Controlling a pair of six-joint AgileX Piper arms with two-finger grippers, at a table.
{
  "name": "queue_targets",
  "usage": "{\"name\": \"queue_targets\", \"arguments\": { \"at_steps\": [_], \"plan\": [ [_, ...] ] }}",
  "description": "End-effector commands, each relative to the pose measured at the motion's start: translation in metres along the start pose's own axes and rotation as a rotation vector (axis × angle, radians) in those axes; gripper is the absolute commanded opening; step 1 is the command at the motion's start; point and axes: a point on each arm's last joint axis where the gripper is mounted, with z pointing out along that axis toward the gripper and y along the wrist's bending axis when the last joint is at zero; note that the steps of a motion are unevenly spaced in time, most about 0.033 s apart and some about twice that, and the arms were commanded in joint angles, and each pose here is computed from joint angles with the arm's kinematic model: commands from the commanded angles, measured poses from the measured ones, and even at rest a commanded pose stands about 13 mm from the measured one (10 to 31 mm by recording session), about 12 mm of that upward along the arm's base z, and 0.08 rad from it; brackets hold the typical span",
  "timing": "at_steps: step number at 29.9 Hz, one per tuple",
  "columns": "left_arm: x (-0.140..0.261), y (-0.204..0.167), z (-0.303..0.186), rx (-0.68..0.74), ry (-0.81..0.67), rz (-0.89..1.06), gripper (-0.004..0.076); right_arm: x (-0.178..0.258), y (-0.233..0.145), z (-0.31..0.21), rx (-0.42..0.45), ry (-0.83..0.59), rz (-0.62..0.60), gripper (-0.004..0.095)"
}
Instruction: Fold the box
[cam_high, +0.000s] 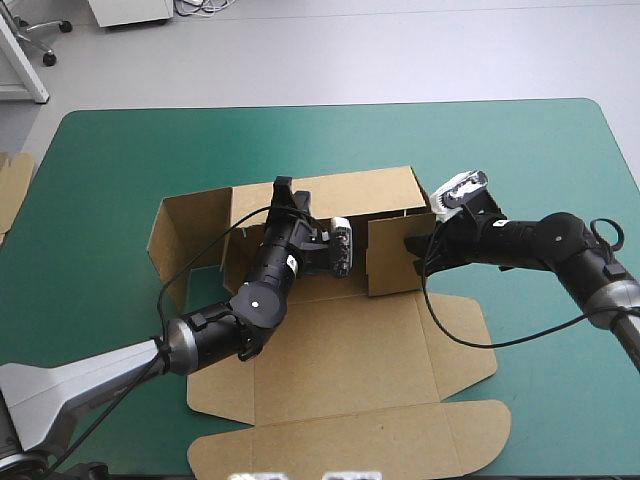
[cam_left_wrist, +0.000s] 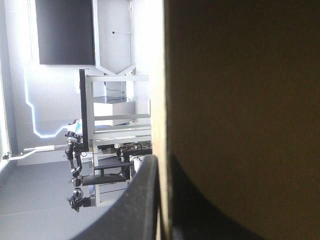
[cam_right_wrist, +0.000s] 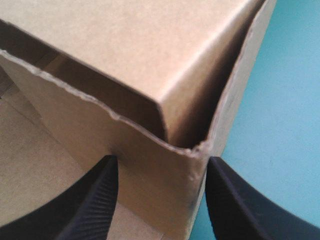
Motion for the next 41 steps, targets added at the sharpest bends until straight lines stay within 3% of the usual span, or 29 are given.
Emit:
{"name": "queue_targets", "arguments": {
  "at_steps": [1,23,41],
  "plan": [
    [-0.002,0.018,-0.007,-0.069,-0.012,-0.016,-0.0015,-0.014,-0.002,-0.012,0.074,-0.105,0.013,0.0465],
    [-0.003,0.017,-0.007,-0.059,-0.030,-0.013,-0.0014,-0.023,0.015,-0.001,0.075,-0.157,-0.044,0.0464],
    [-0.012,0.028,-0.005,-0.068,-0.071,-0.038,-0.0014,-0.019,0.004,0.019,0.119,-0.137,0.013,0.0406]
  ]
}}
